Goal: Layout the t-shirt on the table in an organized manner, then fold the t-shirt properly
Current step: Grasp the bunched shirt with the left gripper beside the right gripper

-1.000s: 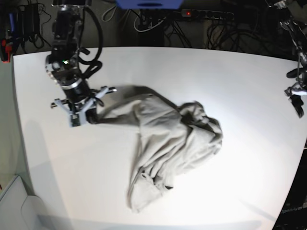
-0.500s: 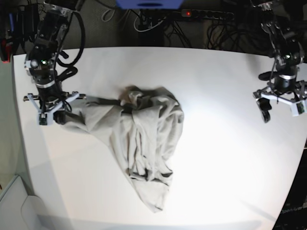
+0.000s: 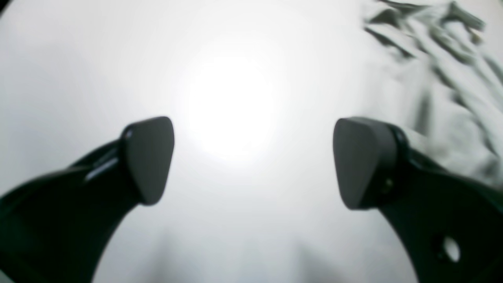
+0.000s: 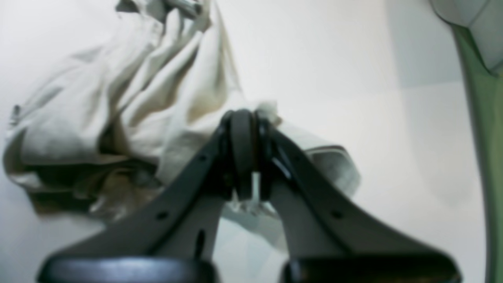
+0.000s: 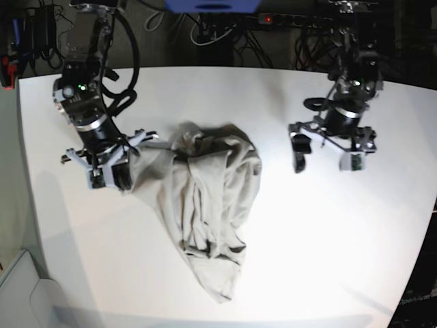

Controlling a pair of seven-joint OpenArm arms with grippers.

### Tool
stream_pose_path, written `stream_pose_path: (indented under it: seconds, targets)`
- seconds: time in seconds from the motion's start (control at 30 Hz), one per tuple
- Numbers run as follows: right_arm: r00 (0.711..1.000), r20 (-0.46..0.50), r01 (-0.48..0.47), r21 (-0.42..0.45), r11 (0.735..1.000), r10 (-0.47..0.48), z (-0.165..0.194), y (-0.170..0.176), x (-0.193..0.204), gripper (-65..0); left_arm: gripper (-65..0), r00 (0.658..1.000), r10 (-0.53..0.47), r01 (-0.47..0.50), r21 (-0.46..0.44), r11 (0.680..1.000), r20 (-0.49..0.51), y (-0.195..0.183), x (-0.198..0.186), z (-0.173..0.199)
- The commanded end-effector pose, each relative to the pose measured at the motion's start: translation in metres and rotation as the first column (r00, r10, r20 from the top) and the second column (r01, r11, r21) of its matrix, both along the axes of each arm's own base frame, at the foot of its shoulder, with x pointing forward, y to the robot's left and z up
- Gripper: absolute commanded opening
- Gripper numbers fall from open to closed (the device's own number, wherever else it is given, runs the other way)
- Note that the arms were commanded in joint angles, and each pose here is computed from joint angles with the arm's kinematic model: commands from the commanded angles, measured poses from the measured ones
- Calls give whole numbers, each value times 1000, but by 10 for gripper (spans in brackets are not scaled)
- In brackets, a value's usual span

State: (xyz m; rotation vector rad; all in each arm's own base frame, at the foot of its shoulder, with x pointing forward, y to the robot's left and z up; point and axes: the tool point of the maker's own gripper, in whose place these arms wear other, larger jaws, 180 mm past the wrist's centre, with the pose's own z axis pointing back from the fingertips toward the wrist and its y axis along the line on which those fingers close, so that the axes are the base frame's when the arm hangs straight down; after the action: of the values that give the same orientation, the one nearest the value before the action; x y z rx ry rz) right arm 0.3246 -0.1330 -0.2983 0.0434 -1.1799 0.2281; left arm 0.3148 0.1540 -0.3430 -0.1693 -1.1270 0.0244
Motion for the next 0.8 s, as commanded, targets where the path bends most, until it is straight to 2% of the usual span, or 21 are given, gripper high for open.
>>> stream_pose_path:
  seconds: [0.0, 0.23, 0.43, 0.6, 0.77]
  targets:
    - [998, 60, -3, 6, 1000, 3, 16, 1, 6, -650, -27, 999, -30, 31, -12, 999, 45, -14, 5, 11]
    - [997, 71, 1, 2, 1000, -1, 20, -1, 9, -650, -27, 971, -240, 241, -61, 969, 14, -98, -7, -1]
    - [997, 77, 2, 1, 1000, -2, 22, -2, 11, -650, -27, 954, -292, 288, -70, 955, -58, -117, -6, -31]
    - [997, 77, 2, -1, 1000, -2, 22, -2, 11, -650, -27, 935, -347, 341, -72, 937, -79, -137, 1, -42]
    - [997, 83, 4, -5, 1000, -3, 24, -3, 12, -650, -28, 893, -436, 433, -54, 900, -111, -165, 4, -55]
